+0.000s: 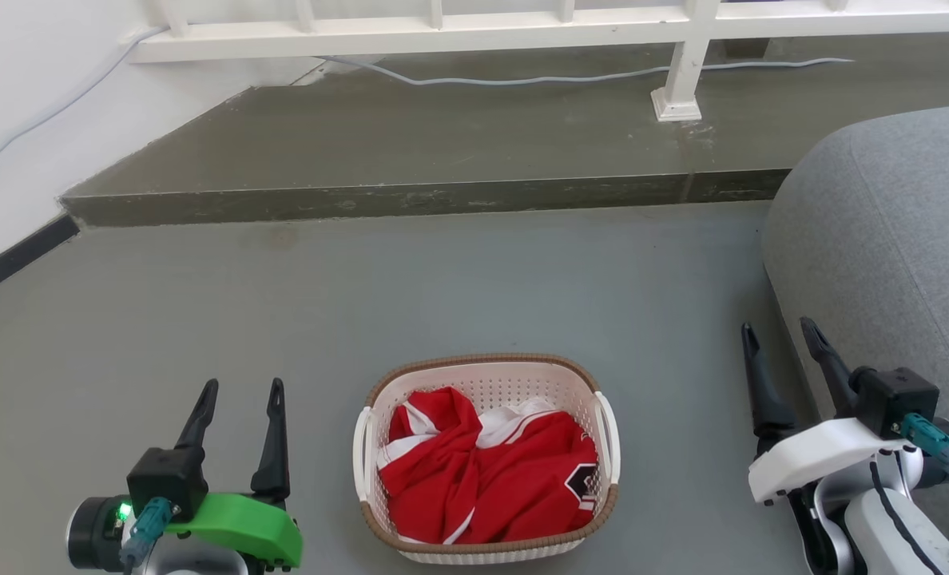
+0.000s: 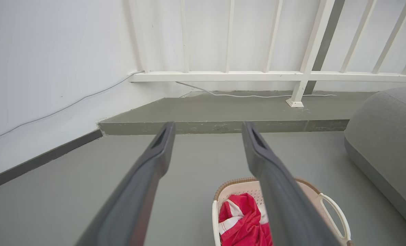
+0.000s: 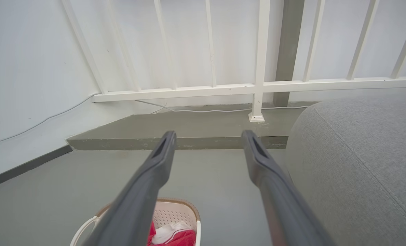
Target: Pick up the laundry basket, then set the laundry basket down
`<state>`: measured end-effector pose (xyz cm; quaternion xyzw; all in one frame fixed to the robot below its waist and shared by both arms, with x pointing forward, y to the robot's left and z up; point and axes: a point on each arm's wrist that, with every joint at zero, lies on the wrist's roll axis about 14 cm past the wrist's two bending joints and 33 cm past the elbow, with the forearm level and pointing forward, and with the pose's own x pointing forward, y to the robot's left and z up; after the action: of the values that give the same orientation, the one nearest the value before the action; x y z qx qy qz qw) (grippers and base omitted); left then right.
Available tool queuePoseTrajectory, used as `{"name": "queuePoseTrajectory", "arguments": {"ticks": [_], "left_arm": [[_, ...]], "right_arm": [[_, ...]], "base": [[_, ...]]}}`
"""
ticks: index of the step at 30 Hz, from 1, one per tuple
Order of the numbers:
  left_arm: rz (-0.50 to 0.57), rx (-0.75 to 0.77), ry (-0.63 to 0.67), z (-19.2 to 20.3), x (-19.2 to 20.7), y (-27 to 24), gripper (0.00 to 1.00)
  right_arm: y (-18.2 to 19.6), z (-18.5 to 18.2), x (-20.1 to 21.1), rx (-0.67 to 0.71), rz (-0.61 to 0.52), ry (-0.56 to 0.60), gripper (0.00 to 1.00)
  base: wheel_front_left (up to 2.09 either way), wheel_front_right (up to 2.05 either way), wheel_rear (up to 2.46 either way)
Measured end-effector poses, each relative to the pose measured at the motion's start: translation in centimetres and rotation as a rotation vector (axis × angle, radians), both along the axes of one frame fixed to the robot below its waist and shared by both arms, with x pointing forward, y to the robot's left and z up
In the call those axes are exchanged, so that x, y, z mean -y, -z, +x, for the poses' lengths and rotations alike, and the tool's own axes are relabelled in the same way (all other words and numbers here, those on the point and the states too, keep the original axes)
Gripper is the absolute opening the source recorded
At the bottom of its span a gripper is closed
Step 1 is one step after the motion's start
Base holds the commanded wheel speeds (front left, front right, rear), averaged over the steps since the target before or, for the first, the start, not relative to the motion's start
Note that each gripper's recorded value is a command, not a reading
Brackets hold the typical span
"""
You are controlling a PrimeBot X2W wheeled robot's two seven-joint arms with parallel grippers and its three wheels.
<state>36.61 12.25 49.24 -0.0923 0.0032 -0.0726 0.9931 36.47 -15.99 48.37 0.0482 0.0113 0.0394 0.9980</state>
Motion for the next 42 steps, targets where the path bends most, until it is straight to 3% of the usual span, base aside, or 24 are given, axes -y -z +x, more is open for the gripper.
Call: {"name": "queuePoseTrajectory", "arguments": {"ticks": [21,22,31,42], "left_arm": [[0.009,0.003,-0.009,0.0,0.1,-0.5,1.0],[0.01,0.001,-0.008,0.0,0.1,-0.5,0.0],[-0.029,-0.065,-0.005,-0.9,0.5,1.3,0.0],[-0.224,-0.128,-0.044,-1.0,-0.1,1.7,0.0]], "right_arm": [[-0.2,-0.4,0.2,0.009,0.004,0.013,1.0],[-0.1,-0.5,0.1,0.005,0.005,0.012,0.0],[1.9,-1.6,-0.4,-0.065,0.061,0.018,0.0],[2.0,-1.4,0.2,-0.107,0.255,0.065,0.0]], "base": [[0.0,0.0,0.0],[0.0,0.0,0.0],[0.0,0.0,0.0],[0.0,0.0,0.0]]}}
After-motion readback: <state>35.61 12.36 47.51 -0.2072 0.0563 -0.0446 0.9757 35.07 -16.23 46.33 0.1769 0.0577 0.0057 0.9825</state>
